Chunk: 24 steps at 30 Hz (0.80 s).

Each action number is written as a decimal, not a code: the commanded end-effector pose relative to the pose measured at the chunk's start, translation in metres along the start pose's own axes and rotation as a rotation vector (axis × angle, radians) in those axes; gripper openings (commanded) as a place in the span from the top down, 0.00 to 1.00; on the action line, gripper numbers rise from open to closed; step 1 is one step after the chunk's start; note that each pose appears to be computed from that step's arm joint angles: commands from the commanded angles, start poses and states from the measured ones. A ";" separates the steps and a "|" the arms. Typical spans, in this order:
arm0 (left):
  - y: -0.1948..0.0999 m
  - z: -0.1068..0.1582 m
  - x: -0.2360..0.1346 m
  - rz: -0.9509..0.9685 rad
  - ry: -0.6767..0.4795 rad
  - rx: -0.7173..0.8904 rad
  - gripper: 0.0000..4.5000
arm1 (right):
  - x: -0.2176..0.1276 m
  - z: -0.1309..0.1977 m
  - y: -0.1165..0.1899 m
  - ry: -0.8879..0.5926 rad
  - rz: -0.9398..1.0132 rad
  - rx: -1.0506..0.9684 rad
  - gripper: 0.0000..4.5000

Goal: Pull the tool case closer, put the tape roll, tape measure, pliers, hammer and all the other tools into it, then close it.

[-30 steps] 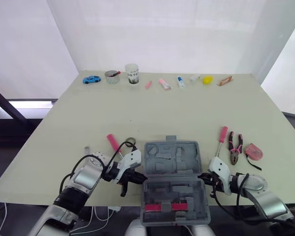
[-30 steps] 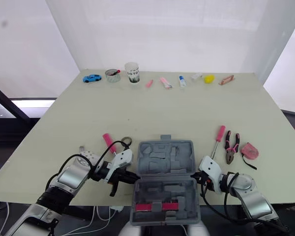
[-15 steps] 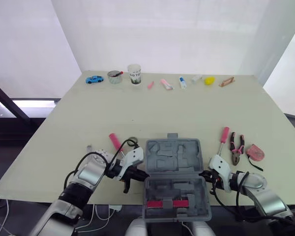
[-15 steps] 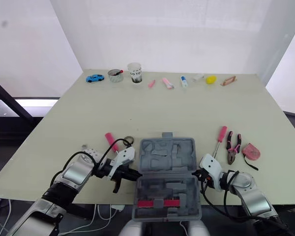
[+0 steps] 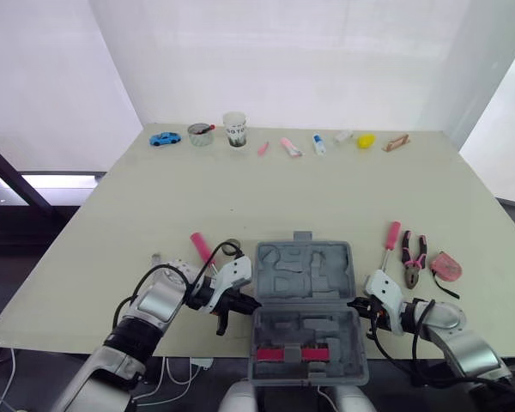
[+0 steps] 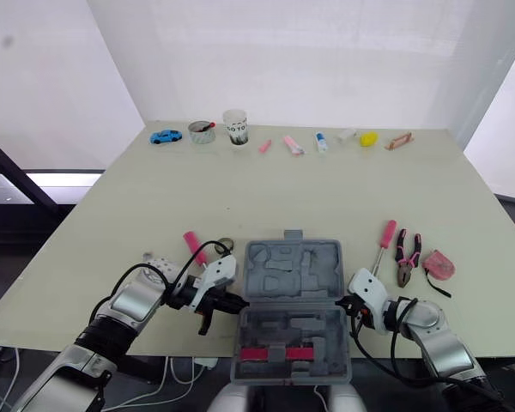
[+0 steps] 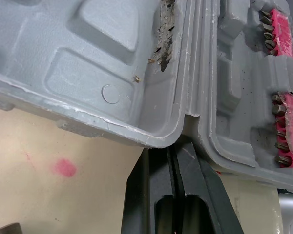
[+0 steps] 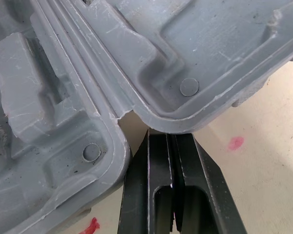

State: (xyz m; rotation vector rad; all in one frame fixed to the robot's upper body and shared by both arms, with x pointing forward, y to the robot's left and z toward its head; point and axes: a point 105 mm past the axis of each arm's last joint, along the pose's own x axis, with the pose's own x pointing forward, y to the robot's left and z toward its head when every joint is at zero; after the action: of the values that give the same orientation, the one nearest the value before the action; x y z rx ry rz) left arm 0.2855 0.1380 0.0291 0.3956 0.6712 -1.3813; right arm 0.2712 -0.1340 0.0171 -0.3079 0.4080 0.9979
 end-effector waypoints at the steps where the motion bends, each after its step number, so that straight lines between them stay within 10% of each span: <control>1: -0.003 -0.003 0.008 -0.009 0.013 0.005 1.00 | -0.001 0.007 -0.003 -0.028 -0.012 -0.020 0.99; 24: 0.000 0.004 0.014 -0.022 0.007 0.027 1.00 | -0.007 0.004 -0.005 -0.016 -0.037 -0.012 0.99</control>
State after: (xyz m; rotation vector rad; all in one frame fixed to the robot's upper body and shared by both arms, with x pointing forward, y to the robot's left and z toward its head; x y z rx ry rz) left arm 0.2887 0.1324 0.0283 0.3981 0.6600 -1.3960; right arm 0.2702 -0.1398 0.0162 -0.3062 0.4140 0.9751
